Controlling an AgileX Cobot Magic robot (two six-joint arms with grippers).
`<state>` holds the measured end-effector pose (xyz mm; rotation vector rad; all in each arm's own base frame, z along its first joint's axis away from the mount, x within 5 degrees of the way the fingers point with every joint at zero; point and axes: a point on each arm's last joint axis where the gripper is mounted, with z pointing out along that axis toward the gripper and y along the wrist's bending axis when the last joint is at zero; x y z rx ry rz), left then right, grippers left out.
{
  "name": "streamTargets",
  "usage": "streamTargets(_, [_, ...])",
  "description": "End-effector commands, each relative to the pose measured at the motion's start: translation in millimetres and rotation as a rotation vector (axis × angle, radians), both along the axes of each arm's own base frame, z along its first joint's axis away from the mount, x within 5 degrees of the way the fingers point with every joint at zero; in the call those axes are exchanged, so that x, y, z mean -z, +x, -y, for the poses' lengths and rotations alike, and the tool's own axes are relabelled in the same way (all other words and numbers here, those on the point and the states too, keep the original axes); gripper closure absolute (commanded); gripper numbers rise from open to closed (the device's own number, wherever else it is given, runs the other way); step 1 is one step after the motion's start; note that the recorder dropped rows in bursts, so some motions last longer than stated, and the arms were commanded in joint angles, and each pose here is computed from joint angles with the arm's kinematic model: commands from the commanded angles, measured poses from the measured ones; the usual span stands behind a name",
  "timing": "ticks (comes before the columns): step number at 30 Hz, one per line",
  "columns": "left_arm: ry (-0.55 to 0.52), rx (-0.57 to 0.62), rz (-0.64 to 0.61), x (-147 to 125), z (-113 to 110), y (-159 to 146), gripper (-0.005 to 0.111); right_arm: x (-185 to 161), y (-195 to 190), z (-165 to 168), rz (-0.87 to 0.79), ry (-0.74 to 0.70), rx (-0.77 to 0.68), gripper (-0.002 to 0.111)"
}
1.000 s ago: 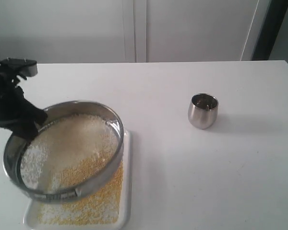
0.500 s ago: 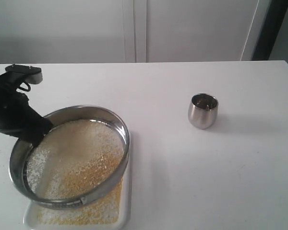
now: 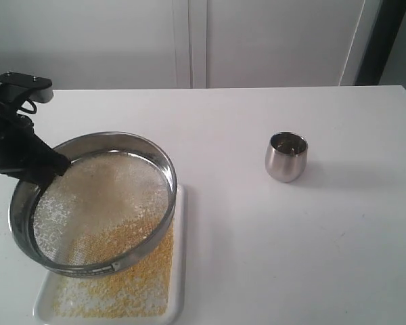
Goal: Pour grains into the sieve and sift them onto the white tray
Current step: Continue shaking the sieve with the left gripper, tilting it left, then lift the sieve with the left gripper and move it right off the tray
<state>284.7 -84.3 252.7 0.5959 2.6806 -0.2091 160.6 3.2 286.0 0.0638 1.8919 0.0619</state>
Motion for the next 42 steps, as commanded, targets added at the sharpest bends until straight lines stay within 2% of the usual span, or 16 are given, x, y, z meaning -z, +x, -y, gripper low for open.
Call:
streamTargets(1, [-0.025,-0.011,-0.006,-4,2,-3,0.107,1,-1,1,-0.004,-0.002,0.007,0.108])
streamTargets(8, [0.037,0.027,-0.064,-5,-5,-10,0.107,1,-1,1,-0.002,-0.002,0.006,0.108])
streamTargets(11, [-0.134,-0.118,0.016,-9,1,2,0.107,1,-1,1,-0.002,-0.002,0.006,0.108])
streamTargets(12, [-0.182,-0.070,0.019,-10,11,2,0.107,1,-1,1,-0.002,-0.002,0.006,0.108])
streamTargets(13, [-0.171,0.112,-0.001,-7,29,-3,0.107,1,-1,1,-0.002,-0.002,0.006,0.108])
streamTargets(14, [-0.125,0.206,-0.030,-3,35,-8,0.107,1,-1,1,-0.002,-0.002,0.006,0.108])
streamTargets(15, [-0.028,0.213,-0.057,2,30,-9,0.107,1,-1,1,-0.002,-0.002,0.006,0.108])
streamTargets(17, [0.137,-0.062,-0.043,6,0,2,0.107,1,-1,1,-0.002,-0.002,0.006,0.108])
streamTargets(18, [0.151,-0.135,-0.033,5,-13,6,0.107,1,-1,1,-0.002,-0.002,0.006,0.108])
streamTargets(20, [0.061,-0.143,-0.049,5,-17,8,0.107,1,-1,1,-0.005,-0.002,0.007,0.108])
streamTargets(22, [-0.085,0.045,-0.086,5,8,1,0.107,1,-1,1,-0.002,-0.002,0.006,0.108])
streamTargets(23, [-0.092,0.121,-0.086,6,16,-2,0.107,1,-1,1,0.000,0.006,0.008,0.108])
streamTargets(27, [-0.074,0.026,-0.104,7,8,0,0.107,1,-1,1,-0.003,0.027,0.016,0.108])
streamTargets(30, [-0.076,0.126,-0.120,7,13,-4,0.107,1,-1,1,-0.003,0.027,0.016,0.108])
streamTargets(33, [-0.101,0.026,-0.089,5,2,3,0.107,1,-1,1,-0.003,0.027,0.016,0.108])
streamTargets(42, [-0.145,0.043,-0.094,1,6,4,0.107,1,-1,1,-0.003,0.027,0.016,0.108])
